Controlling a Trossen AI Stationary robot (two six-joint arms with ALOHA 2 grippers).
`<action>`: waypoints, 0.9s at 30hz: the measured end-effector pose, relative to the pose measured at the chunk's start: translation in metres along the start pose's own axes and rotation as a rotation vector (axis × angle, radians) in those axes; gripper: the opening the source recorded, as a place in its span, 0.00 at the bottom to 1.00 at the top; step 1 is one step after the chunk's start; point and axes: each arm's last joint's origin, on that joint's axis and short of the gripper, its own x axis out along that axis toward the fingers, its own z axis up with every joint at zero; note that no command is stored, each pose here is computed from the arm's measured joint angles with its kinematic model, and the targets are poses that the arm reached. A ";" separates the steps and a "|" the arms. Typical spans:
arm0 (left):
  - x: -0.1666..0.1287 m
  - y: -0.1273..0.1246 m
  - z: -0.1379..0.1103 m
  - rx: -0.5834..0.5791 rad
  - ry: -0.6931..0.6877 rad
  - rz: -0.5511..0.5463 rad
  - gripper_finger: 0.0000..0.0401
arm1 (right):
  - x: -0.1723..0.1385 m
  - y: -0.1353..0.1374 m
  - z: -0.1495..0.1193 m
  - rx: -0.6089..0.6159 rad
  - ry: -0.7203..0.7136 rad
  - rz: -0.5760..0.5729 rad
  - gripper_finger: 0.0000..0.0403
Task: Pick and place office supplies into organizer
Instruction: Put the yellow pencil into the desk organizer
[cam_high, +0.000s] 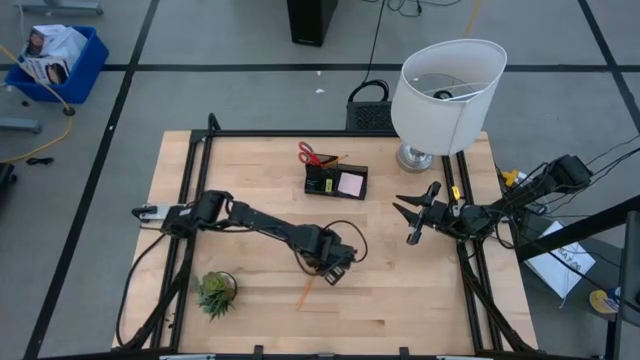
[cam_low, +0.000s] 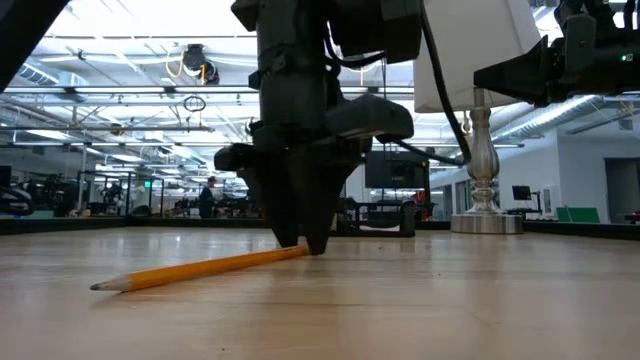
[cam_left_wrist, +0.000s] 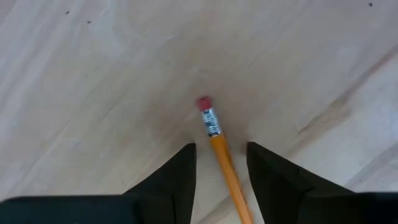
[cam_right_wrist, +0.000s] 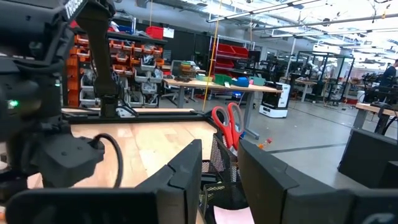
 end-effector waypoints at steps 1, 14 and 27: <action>0.001 0.000 0.001 -0.003 0.007 -0.001 0.36 | 0.000 0.000 0.000 0.000 0.000 0.000 0.25; 0.006 0.001 0.002 -0.041 -0.002 0.012 0.34 | 0.000 0.000 0.000 0.000 0.000 0.000 0.25; 0.007 0.001 0.003 -0.016 -0.035 0.031 0.06 | 0.000 0.000 0.000 0.000 0.000 0.000 0.25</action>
